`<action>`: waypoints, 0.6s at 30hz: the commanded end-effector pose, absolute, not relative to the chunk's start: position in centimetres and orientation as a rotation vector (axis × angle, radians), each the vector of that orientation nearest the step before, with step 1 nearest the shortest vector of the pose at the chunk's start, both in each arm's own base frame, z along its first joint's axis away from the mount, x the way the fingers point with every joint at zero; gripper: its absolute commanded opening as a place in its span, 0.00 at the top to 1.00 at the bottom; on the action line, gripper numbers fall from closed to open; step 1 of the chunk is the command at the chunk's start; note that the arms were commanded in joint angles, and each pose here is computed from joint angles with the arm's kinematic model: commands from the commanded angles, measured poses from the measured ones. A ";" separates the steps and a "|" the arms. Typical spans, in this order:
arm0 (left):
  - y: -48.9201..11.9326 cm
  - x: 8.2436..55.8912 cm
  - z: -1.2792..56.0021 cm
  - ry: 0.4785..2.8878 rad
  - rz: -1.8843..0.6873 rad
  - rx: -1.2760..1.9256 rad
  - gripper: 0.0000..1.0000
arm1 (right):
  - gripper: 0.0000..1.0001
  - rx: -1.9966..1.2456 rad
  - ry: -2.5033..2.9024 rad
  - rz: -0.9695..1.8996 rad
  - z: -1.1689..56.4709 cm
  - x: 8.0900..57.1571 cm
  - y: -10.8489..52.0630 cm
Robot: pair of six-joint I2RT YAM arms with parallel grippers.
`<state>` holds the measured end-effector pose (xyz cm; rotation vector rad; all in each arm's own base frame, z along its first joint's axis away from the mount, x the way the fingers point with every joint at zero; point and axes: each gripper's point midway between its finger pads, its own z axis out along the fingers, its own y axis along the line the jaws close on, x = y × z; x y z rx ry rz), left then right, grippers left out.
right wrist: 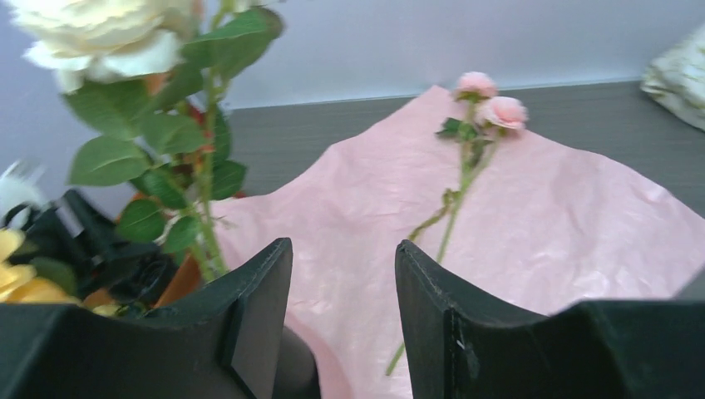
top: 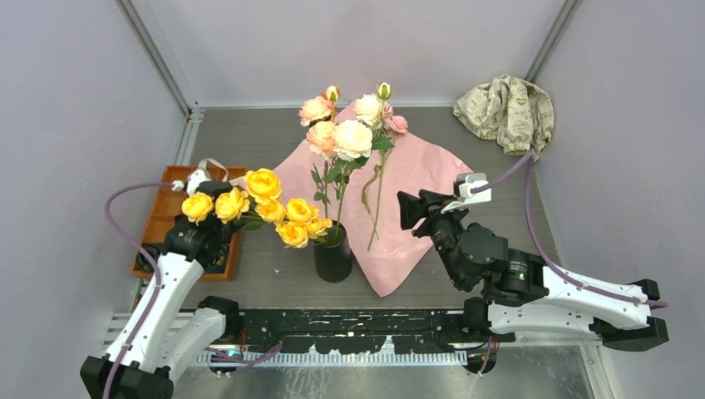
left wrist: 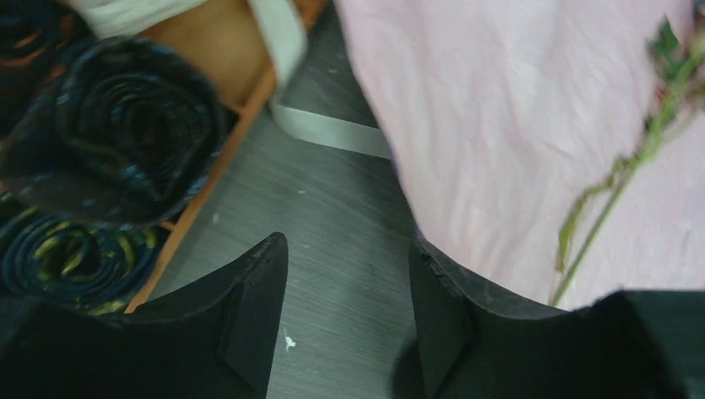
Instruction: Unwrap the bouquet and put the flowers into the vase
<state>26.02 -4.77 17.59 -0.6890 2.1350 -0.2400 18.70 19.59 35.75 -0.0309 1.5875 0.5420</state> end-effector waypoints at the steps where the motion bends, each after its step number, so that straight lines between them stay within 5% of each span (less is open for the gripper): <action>1: -0.4 23.7 14.8 2.078 -0.099 -1.022 0.44 | 0.45 0.250 1.575 0.372 35.8 19.9 14.6; 18: -2.7 34.9 15.3 2.161 -0.688 -1.006 0.59 | 0.44 0.547 1.542 0.108 36.5 20.3 6.7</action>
